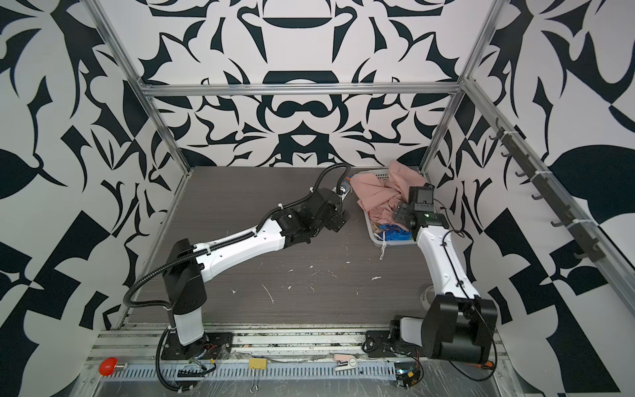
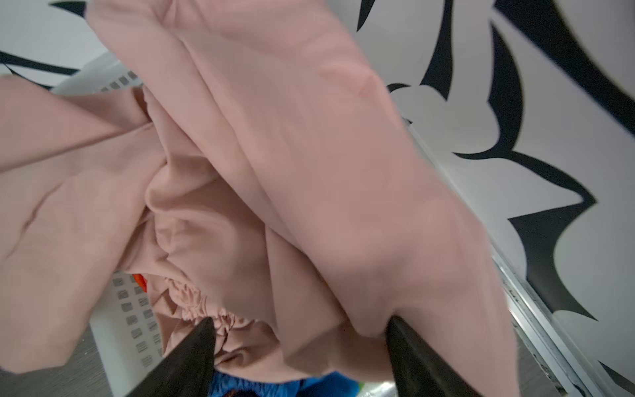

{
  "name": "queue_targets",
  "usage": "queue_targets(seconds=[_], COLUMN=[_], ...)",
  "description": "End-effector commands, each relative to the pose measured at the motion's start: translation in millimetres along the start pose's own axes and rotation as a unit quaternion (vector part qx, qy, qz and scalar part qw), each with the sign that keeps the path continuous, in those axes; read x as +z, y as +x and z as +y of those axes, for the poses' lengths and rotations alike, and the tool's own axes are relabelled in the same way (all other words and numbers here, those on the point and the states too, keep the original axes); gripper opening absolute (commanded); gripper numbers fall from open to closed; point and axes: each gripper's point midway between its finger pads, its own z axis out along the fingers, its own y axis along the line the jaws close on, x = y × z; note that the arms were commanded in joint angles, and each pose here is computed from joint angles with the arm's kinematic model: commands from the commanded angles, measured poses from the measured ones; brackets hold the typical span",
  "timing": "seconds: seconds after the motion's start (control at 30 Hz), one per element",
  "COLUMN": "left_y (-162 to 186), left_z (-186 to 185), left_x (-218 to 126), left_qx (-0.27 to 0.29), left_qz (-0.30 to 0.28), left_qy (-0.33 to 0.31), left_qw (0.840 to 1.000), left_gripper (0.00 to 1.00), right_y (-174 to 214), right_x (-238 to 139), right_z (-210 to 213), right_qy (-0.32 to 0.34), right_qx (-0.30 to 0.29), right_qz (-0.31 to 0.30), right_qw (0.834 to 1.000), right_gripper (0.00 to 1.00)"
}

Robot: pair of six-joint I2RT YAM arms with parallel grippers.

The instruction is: Fold and stack the shorts

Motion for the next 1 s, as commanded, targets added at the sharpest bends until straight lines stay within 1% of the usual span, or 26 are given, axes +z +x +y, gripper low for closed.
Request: queue_targets(seconds=[0.0,0.03,0.07,0.1,0.13,0.17,0.2,0.37,0.47,0.57,0.6,0.63,0.67,0.7,0.73,0.8,0.83,0.9,0.93,0.97], left_y=[-9.8,-9.1,-8.8,-7.4,-5.9,-5.4,-3.9,-6.1,-9.8,-12.8,-13.6,-13.3,-12.9,-13.0,-8.6,0.7,8.8,25.2,37.1,40.2], left_z=[7.3,7.4,7.5,7.3,6.5,5.6,4.6,7.5,18.0,45.4,57.8,68.8,81.7,98.0,113.5,141.7,155.5,176.0,183.9,193.4], left_x=[-1.1,-1.1,-1.4,-1.9,-1.9,-2.5,-2.7,-8.7,-18.2,-32.1,-39.0,-44.7,-52.7,-62.2,-70.9,-89.3,-99.0,-116.9,-122.8,-137.9], left_qx=[0.000,-0.001,-0.004,-0.007,-0.009,-0.011,-0.012,-0.029,-0.074,-0.145,-0.165,-0.179,-0.194,-0.212,-0.231,-0.272,-0.298,-0.338,-0.355,-0.367], left_qz=[-0.007,-0.007,-0.007,-0.005,-0.004,-0.003,0.000,0.000,-0.002,-0.003,-0.007,-0.012,-0.018,-0.025,-0.028,-0.036,-0.039,-0.045,-0.044,-0.059], left_qy=[-0.014,-0.014,-0.014,-0.013,-0.011,-0.007,-0.004,0.001,0.023,0.038,0.038,0.036,0.033,0.025,0.019,0.014,0.011,0.005,0.000,-0.007], left_qw=[1.000,1.000,1.000,1.000,1.000,1.000,1.000,1.000,0.997,0.989,0.985,0.983,0.980,0.977,0.972,0.962,0.954,0.940,0.934,0.928], left_gripper=[0.99,0.99,0.99,0.99,0.99,0.99,0.99,0.99,0.99,0.99,0.99,0.99,0.99,0.99,0.99,0.99,0.99,0.99,0.99,0.99], right_y=[-11.9,-12.2,-12.7,-15.2,-18.0,-22.7,-27.7,-62.4,-86.0,-107.3,-111.2,-111.8,-108.8,-103.1,-91.7,-68.3,-54.1,-33.3,-26.5,-27.1], right_x=[10.7,13.5,15.2,14.1,11.4,6.4,-0.2,-45.4,-80.3,-122.7,-142.3,-161.2,-185.4,-210.1,-237.7,-284.7,-308.3,-341.8,-349.8,-347.8], right_z=[14.7,14.8,14.1,13.3,12.3,11.8,11.2,15.6,34.4,72.2,94.3,117.4,147.9,180.7,216.5,270.3,292.6,321.6,331.4,335.5], right_qy=[-0.038,-0.038,-0.035,-0.033,-0.031,-0.031,-0.033,-0.050,-0.099,-0.192,-0.217,-0.232,-0.249,-0.279,-0.327,-0.407,-0.435,-0.474,-0.490,-0.491], right_qx=[0.031,0.034,0.037,0.041,0.044,0.045,0.045,0.030,0.025,0.045,0.035,0.010,-0.028,-0.066,-0.103,-0.148,-0.171,-0.203,-0.207,-0.200], right_qz=[0.000,0.002,0.001,-0.005,-0.013,-0.024,-0.037,-0.097,-0.111,-0.124,-0.136,-0.150,-0.165,-0.175,-0.176,-0.173,-0.177,-0.188,-0.188,-0.188], right_qw=[0.999,0.999,0.999,0.999,0.998,0.998,0.998,0.994,0.989,0.973,0.966,0.961,0.954,0.942,0.923,0.884,0.866,0.836,0.825,0.827], right_gripper=[0.57,0.46,0.32,0.17,0.08,0.03,0.00,0.00,0.00,0.00,0.00,0.00,0.00,0.00,0.00,0.00,0.00,0.00,0.00,0.00])
